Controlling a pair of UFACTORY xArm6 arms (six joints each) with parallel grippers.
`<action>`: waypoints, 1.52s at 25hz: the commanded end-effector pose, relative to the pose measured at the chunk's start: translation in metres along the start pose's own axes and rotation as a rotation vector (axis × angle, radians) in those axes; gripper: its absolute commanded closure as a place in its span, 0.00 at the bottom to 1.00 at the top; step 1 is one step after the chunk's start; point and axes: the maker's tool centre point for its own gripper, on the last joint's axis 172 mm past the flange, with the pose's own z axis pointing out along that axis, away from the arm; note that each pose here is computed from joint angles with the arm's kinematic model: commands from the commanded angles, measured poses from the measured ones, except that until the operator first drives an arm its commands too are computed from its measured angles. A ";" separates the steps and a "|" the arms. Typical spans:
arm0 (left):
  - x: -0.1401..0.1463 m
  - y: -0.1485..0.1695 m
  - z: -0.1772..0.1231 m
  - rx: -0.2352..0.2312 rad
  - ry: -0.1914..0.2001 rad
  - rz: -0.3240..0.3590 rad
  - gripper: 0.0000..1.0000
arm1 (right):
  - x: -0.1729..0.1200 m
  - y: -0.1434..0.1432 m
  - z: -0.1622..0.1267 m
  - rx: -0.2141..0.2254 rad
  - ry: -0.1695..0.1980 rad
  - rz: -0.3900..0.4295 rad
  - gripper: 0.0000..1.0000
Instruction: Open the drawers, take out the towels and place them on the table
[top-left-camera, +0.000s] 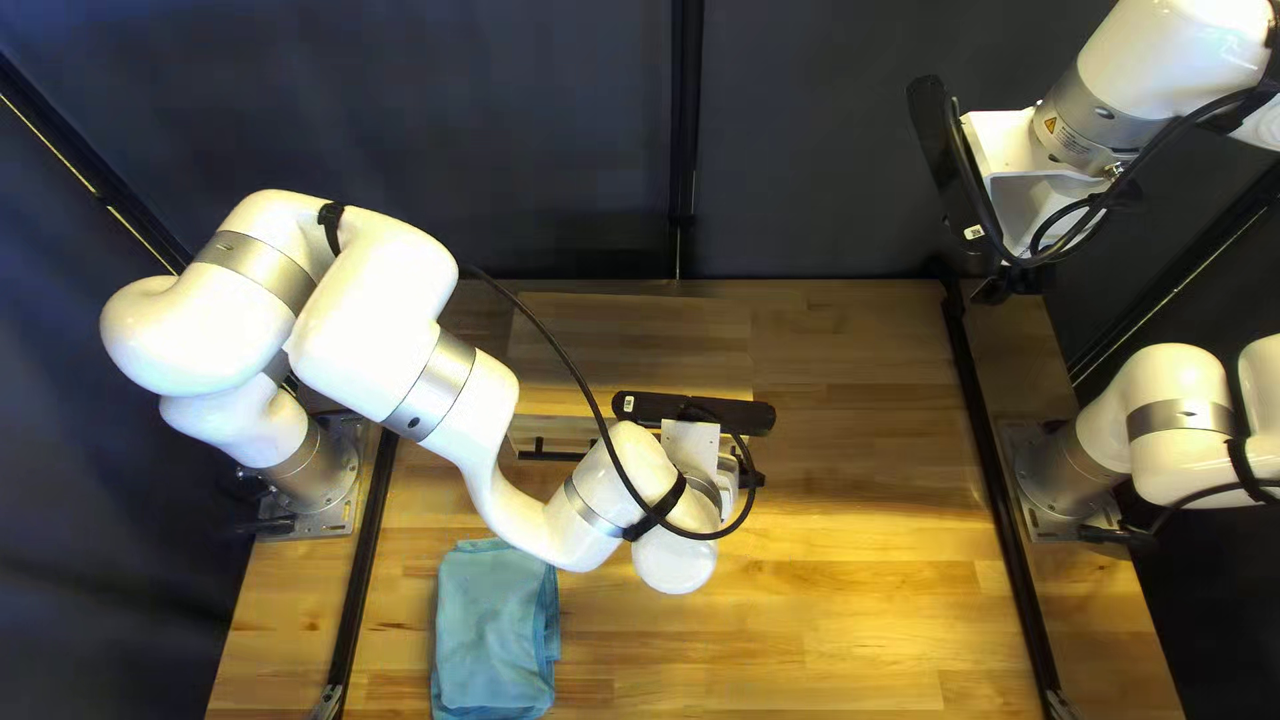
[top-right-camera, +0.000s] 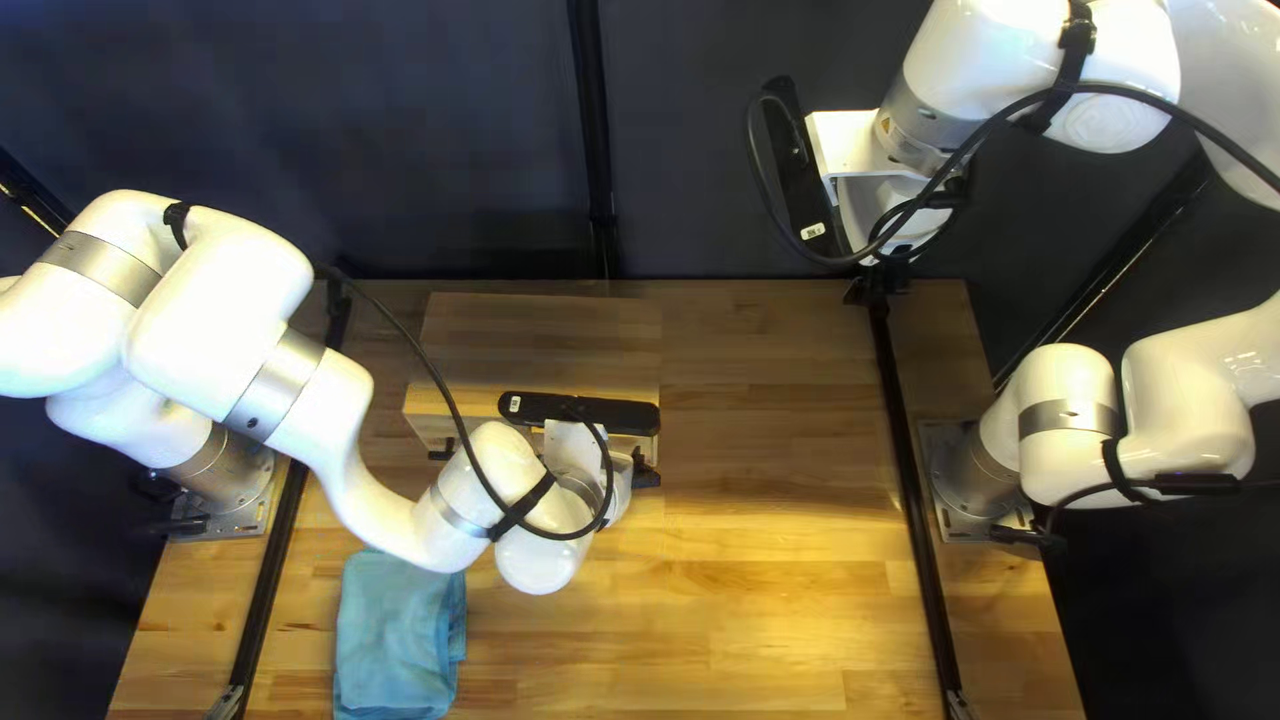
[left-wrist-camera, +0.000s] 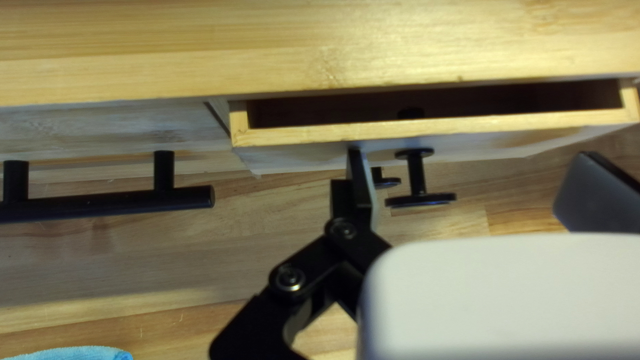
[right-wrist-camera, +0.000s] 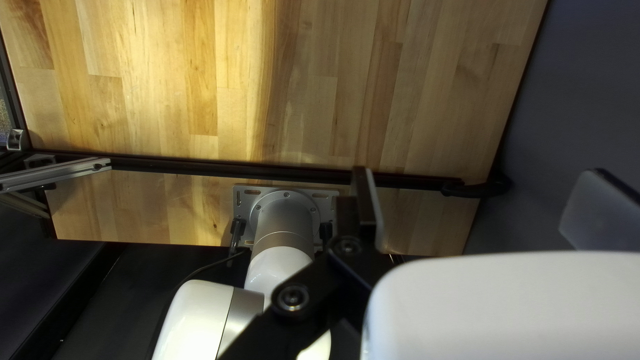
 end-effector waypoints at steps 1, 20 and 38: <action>0.003 -0.001 0.003 0.002 0.002 -0.001 0.00 | 0.000 0.000 0.000 0.000 0.000 0.000 0.00; -0.011 -0.009 -0.029 -0.008 -0.008 0.015 0.00 | 0.000 0.000 0.000 0.000 0.000 0.000 0.00; -0.032 -0.093 -0.163 -0.123 -0.243 0.504 0.00 | 0.000 0.000 0.000 0.000 0.000 0.000 0.00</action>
